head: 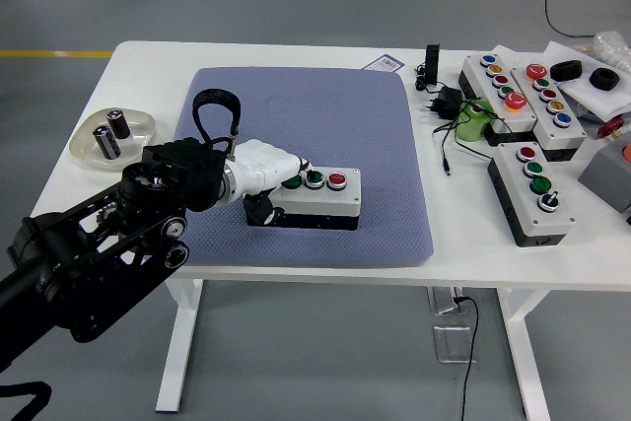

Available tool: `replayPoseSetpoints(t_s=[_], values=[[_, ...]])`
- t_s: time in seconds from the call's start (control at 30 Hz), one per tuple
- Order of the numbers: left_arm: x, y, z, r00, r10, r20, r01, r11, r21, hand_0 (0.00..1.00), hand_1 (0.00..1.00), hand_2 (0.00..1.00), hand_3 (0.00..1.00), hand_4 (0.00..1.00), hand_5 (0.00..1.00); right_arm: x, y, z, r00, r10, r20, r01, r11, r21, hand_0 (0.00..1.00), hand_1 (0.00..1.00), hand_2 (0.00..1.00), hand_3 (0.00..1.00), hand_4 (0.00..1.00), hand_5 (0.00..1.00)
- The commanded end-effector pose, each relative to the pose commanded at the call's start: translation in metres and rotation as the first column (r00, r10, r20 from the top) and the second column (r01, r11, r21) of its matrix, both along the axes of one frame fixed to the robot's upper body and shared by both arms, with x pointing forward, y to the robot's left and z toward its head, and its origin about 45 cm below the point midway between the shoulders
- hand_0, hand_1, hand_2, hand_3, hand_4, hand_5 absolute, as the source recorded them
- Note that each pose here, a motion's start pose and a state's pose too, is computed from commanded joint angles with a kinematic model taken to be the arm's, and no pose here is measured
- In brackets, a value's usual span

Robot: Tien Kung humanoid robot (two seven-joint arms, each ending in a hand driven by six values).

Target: Pick up the button,place it on the desk,press the button,press the button

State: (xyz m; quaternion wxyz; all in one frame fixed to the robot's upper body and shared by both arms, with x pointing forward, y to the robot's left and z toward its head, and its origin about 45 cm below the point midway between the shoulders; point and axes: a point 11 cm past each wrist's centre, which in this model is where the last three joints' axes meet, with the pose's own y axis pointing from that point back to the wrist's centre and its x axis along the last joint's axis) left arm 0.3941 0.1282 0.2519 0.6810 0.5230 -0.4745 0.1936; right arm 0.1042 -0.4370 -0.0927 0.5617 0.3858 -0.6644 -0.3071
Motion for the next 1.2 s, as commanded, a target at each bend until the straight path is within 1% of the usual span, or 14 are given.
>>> replayPoseSetpoints(t_s=[0.03, 0.23, 0.37, 0.4, 0.43, 0.53, 0.6, 0.67, 0.8, 0.87, 1.0, 1.03, 1.1, 1.2], values=[[-0.0001, 0.000, -0.001, 1.000, 0.000, -0.001, 0.000, 1.000, 0.001, 0.069, 0.059, 0.080, 0.679, 0.642, 0.002, 0.000, 0.000, 0.000, 1.000, -0.001, 0.000, 0.001, 1.000, 0.000, 0.652, 0.566, 0.600, 0.639, 0.257, 0.260], [-0.0007, 0.000, -0.003, 1.000, -0.001, -0.009, 0.001, 1.000, 0.005, 0.068, 0.059, 0.080, 0.668, 0.640, 0.002, -0.001, 0.000, 0.000, 1.000, -0.002, -0.002, 0.002, 1.000, 0.000, 0.652, 0.566, 0.599, 0.639, 0.257, 0.260], [-0.0018, -0.001, 0.000, 1.000, -0.006, -0.005, 0.006, 1.000, -0.008, 0.068, 0.059, 0.080, 0.668, 0.640, 0.002, -0.002, 0.000, -0.001, 1.000, -0.004, -0.004, 0.004, 1.000, 0.000, 0.652, 0.566, 0.599, 0.639, 0.257, 0.260], [-0.0019, -0.002, 0.001, 1.000, -0.008, -0.003, 0.008, 1.000, -0.015, 0.068, 0.059, 0.080, 0.668, 0.640, 0.002, -0.003, 0.000, -0.001, 1.000, -0.003, -0.005, 0.003, 1.000, 0.000, 0.652, 0.566, 0.599, 0.639, 0.257, 0.260], [-0.0021, -0.002, 0.004, 1.000, -0.010, 0.000, 0.010, 1.000, -0.024, 0.069, 0.060, 0.080, 0.714, 0.643, 0.002, -0.003, 0.000, -0.001, 1.000, -0.003, -0.005, 0.003, 1.000, 0.000, 0.650, 0.566, 0.599, 0.639, 0.257, 0.259], [-0.0025, -0.003, 0.012, 1.000, -0.014, 0.015, 0.015, 0.999, -0.046, 0.069, 0.060, 0.080, 0.714, 0.643, 0.002, -0.004, 0.000, -0.001, 1.000, -0.004, -0.006, 0.004, 1.000, 0.000, 0.650, 0.566, 0.599, 0.639, 0.257, 0.259], [-0.0028, -0.004, 0.020, 0.999, -0.018, 0.027, 0.020, 0.997, -0.071, 0.069, 0.060, 0.080, 0.714, 0.643, 0.002, -0.004, 0.000, -0.001, 1.000, -0.005, -0.007, 0.005, 1.000, 0.000, 0.650, 0.566, 0.599, 0.639, 0.257, 0.259], [-0.0029, -0.005, 0.026, 0.999, -0.020, 0.039, 0.023, 0.996, -0.087, 0.066, 0.057, 0.079, 0.732, 0.645, 0.002, -0.005, 0.000, -0.001, 1.000, -0.005, -0.009, 0.005, 1.000, -0.001, 0.651, 0.566, 0.600, 0.639, 0.257, 0.259], [-0.0052, -0.008, 0.033, 0.998, -0.034, 0.046, 0.039, 0.993, -0.116, 0.066, 0.057, 0.079, 0.732, 0.645, 0.002, -0.006, -0.001, -0.001, 1.000, -0.005, -0.010, 0.005, 1.000, -0.001, 0.651, 0.566, 0.600, 0.639, 0.257, 0.259], [-0.0067, -0.010, 0.033, 0.998, -0.043, 0.041, 0.048, 0.991, -0.126, 0.068, 0.056, 0.079, 0.751, 0.644, 0.002, -0.006, -0.001, -0.001, 1.000, -0.004, -0.010, 0.004, 1.000, -0.001, 0.651, 0.566, 0.600, 0.639, 0.257, 0.260], [-0.0105, -0.019, 0.027, 0.997, -0.077, 0.013, 0.078, 0.988, -0.135, 0.068, 0.056, 0.079, 0.751, 0.644, 0.002, -0.004, 0.000, -0.001, 1.000, -0.003, -0.007, 0.003, 1.000, 0.000, 0.651, 0.566, 0.600, 0.639, 0.257, 0.260], [-0.0108, -0.020, 0.024, 0.997, -0.081, 0.003, 0.081, 0.988, -0.134, 0.073, 0.059, 0.085, 0.812, 0.643, 0.002, -0.004, 0.000, -0.001, 1.000, -0.003, -0.006, 0.003, 1.000, 0.000, 0.651, 0.566, 0.599, 0.639, 0.257, 0.259], [-0.0105, -0.022, 0.020, 0.997, -0.083, -0.009, 0.081, 0.988, -0.130, 0.073, 0.059, 0.085, 0.812, 0.643, 0.002, -0.003, 0.000, -0.001, 1.000, -0.004, -0.005, 0.004, 1.000, 0.001, 0.651, 0.566, 0.599, 0.639, 0.257, 0.259], [-0.0098, -0.024, 0.017, 0.996, -0.083, -0.019, 0.080, 0.988, -0.129, 0.073, 0.059, 0.085, 0.812, 0.643, 0.002, -0.002, 0.000, -0.001, 1.000, -0.002, -0.004, 0.002, 1.000, 0.000, 0.651, 0.566, 0.599, 0.639, 0.257, 0.259]])
